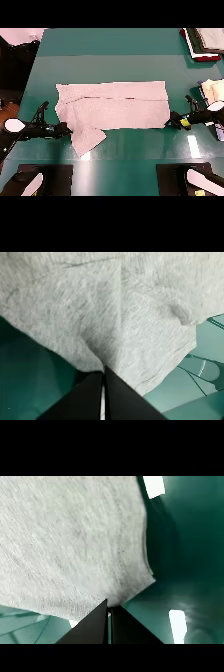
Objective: Fold the shirts.
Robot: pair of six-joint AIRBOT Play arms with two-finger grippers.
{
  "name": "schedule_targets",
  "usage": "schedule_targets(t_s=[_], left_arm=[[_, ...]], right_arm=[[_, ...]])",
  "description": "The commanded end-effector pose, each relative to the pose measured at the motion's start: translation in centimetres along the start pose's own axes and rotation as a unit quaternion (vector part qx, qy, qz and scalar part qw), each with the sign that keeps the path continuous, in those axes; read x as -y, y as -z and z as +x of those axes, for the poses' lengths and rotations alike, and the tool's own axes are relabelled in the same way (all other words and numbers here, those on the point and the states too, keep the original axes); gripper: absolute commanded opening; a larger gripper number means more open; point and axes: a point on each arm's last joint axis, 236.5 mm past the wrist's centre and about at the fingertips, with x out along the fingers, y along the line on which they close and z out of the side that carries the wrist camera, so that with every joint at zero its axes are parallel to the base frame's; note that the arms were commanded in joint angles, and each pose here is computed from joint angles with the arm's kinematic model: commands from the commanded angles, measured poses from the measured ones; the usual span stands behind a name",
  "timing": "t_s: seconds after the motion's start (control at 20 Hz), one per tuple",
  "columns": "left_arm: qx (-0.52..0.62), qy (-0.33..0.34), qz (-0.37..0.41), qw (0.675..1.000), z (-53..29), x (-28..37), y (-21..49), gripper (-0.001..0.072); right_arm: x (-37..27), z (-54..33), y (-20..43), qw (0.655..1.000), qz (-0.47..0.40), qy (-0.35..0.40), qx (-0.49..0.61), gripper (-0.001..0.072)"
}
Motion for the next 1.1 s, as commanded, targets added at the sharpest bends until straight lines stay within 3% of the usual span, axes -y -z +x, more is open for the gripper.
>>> schedule_targets(t_s=[0.0,0.35,0.55,0.9,1.05], left_arm=[[-0.023,0.003,0.004,1.0,-0.1,0.2,1.1,0.0021],[-0.099,0.028,0.062,0.993,-3.1,2.5,5.9,0.0019],[-0.113,0.047,0.083,0.989,-4.7,3.8,8.0,0.0021],[0.102,0.049,0.126,0.986,-8.5,8.0,-3.1,0.0021],[0.126,0.04,0.12,0.984,-8.7,8.2,-6.0,0.0021]], right_arm=[[-0.6,-1.4,-0.9,0.999,-0.025,0.0,0.039,0.0012],[1.8,-7.5,6.4,0.998,-0.038,0.046,-0.022,0.001],[1.8,-9.6,6.6,0.997,-0.033,0.061,0.03,0.001],[-2.5,-9.0,3.0,0.993,-0.09,0.027,0.066,0.0009],[-4.4,-10.0,-0.6,0.99,-0.113,0.027,0.084,0.001]])
